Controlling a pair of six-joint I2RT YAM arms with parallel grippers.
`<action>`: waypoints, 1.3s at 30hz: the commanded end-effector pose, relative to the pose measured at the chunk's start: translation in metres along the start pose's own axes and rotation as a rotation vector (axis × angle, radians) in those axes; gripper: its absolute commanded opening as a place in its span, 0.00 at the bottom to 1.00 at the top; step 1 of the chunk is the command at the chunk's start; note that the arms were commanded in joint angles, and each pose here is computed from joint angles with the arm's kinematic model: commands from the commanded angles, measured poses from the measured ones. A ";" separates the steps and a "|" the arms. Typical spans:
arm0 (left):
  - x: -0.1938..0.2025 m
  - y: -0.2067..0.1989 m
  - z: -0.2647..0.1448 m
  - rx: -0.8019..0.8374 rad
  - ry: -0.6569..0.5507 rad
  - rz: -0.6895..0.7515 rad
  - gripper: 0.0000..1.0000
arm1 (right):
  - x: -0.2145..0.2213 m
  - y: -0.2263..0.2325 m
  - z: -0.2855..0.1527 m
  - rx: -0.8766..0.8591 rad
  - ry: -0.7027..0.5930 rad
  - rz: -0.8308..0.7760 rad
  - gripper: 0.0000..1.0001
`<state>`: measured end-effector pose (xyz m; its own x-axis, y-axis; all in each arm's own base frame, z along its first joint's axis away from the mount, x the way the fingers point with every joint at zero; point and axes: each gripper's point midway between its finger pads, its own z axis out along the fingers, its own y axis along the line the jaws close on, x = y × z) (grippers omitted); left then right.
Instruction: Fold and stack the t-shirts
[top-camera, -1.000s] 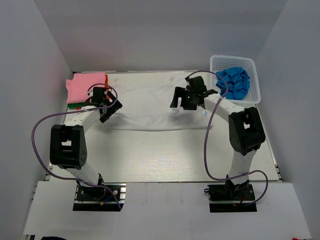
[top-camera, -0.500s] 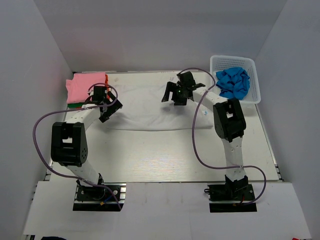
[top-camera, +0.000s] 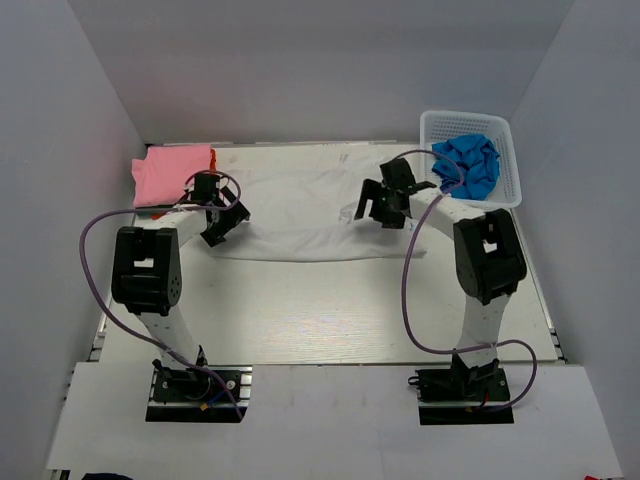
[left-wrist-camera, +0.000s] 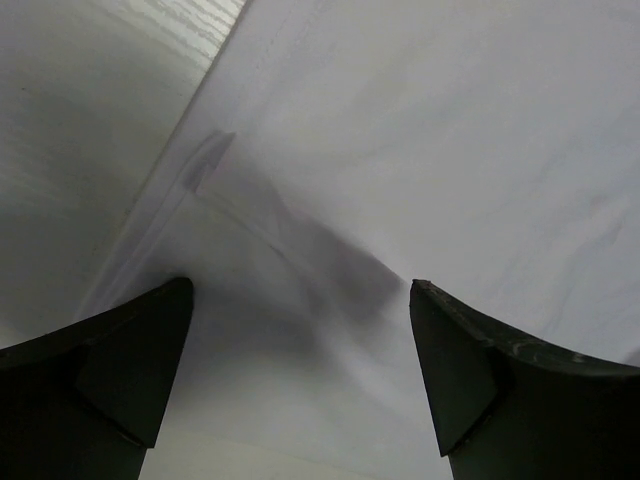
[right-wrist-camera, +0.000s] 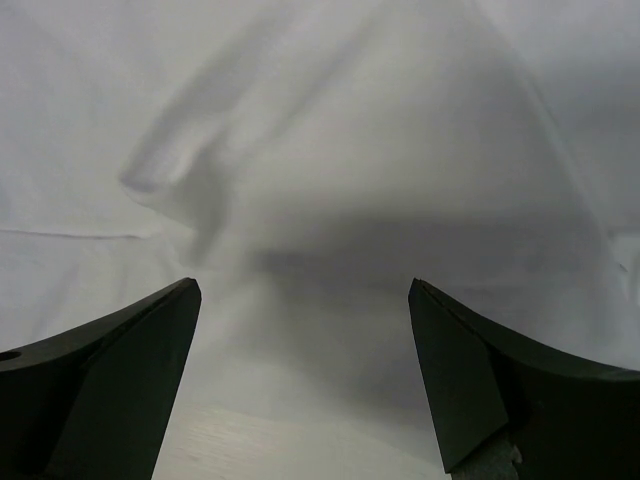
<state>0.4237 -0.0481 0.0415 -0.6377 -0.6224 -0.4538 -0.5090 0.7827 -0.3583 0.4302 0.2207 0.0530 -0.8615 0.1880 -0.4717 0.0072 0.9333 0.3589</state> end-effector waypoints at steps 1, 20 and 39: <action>0.008 0.001 0.006 0.008 0.027 -0.011 1.00 | 0.017 -0.034 -0.016 0.083 0.000 0.024 0.90; 0.124 0.097 -0.080 -0.081 0.135 -0.084 1.00 | 0.140 -0.091 -0.097 0.112 0.053 0.085 0.90; -0.025 0.035 -0.101 -0.083 -0.211 -0.021 1.00 | -0.014 -0.036 -0.110 0.164 -0.258 -0.110 0.90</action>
<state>0.3382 -0.0211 0.1134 -0.5278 -0.6408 -0.5575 -0.5509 0.7579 -0.3496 0.3531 0.1532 0.1246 -0.7456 0.1809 -0.6413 0.0241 0.9691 0.2454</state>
